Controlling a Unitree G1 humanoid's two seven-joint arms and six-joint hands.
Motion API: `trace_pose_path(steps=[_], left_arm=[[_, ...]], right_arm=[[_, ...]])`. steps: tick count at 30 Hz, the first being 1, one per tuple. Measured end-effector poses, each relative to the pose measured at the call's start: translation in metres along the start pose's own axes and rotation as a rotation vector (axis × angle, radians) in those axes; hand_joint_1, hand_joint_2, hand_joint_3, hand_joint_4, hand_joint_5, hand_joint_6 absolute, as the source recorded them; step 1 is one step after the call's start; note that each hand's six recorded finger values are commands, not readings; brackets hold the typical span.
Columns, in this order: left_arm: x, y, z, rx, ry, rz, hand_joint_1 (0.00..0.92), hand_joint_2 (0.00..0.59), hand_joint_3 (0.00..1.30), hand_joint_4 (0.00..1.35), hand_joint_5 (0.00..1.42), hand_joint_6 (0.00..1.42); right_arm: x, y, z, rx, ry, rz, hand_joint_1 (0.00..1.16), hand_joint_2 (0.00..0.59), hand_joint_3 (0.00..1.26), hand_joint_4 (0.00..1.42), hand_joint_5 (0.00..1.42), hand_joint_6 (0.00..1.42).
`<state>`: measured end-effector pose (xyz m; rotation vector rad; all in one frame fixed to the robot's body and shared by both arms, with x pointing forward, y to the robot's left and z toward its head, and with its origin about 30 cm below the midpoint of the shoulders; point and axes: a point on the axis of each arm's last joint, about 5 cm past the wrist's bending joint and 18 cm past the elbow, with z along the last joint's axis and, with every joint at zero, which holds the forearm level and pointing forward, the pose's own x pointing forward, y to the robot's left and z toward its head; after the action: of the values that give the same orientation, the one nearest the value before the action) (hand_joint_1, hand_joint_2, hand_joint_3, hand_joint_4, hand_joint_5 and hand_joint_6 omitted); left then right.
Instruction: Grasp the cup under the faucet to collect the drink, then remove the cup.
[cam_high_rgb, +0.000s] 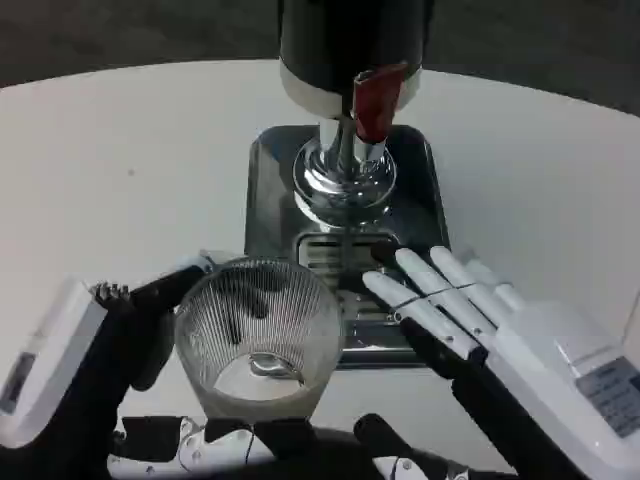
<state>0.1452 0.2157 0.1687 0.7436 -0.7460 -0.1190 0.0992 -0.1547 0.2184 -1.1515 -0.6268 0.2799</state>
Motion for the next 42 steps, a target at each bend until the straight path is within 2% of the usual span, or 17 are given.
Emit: trace_pose_path(steps=[4, 15, 23, 29, 32, 35, 39, 42], left_arm=[[-0.001, 0.0, -0.0012, 0.025, 0.005, -0.018, 0.536, 0.134, 0.94, 1.07, 1.25, 1.41], [-0.002, -0.001, -0.0028, 0.015, 0.019, -0.013, 0.535, 0.132, 0.94, 1.07, 1.25, 1.41], [-0.002, -0.001, -0.0066, 0.014, 0.042, -0.008, 0.535, 0.132, 0.94, 1.07, 1.25, 1.41], [0.006, -0.003, -0.0217, -0.003, 0.103, 0.029, 0.535, 0.132, 0.94, 1.07, 1.25, 1.41], [0.017, -0.003, -0.0329, 0.007, 0.124, 0.071, 0.535, 0.132, 0.94, 1.07, 1.25, 1.41], [0.029, -0.006, -0.0424, 0.024, 0.128, 0.092, 0.535, 0.132, 0.94, 1.07, 1.25, 1.41], [0.044, -0.015, -0.0525, 0.029, 0.128, 0.089, 0.535, 0.132, 0.94, 1.07, 1.25, 1.42], [0.055, -0.022, -0.0592, 0.036, 0.126, 0.081, 0.535, 0.131, 0.94, 1.07, 1.25, 1.42]], right_arm=[[0.001, 0.0007, 0.0008, 0.012, 0.002, 0.0, 0.45, 0.44, 0.12, 0.03, 0.0, 0.0], [0.003, 0.0018, 0.0027, 0.029, -0.004, -0.003, 0.45, 0.44, 0.13, 0.04, 0.0, 0.0], [0.0, 0.0017, 0.0028, 0.012, 0.026, 0.0, 0.45, 0.44, 0.13, 0.04, 0.0, 0.0], [-0.003, 0.0017, 0.0042, 0.01, 0.067, -0.005, 0.45, 0.44, 0.13, 0.04, 0.0, 0.0], [-0.006, 0.0027, 0.0069, 0.009, 0.102, -0.016, 0.45, 0.44, 0.13, 0.04, 0.0, 0.0], [-0.008, 0.0062, 0.0102, 0.023, 0.145, -0.045, 0.45, 0.44, 0.13, 0.04, 0.0, 0.0], [-0.012, 0.0073, 0.0129, 0.021, 0.166, -0.042, 0.45, 0.44, 0.13, 0.04, 0.0, 0.0], [-0.017, 0.0068, 0.0123, 0.007, 0.183, -0.038, 0.45, 0.44, 0.13, 0.04, 0.0, 0.0]])
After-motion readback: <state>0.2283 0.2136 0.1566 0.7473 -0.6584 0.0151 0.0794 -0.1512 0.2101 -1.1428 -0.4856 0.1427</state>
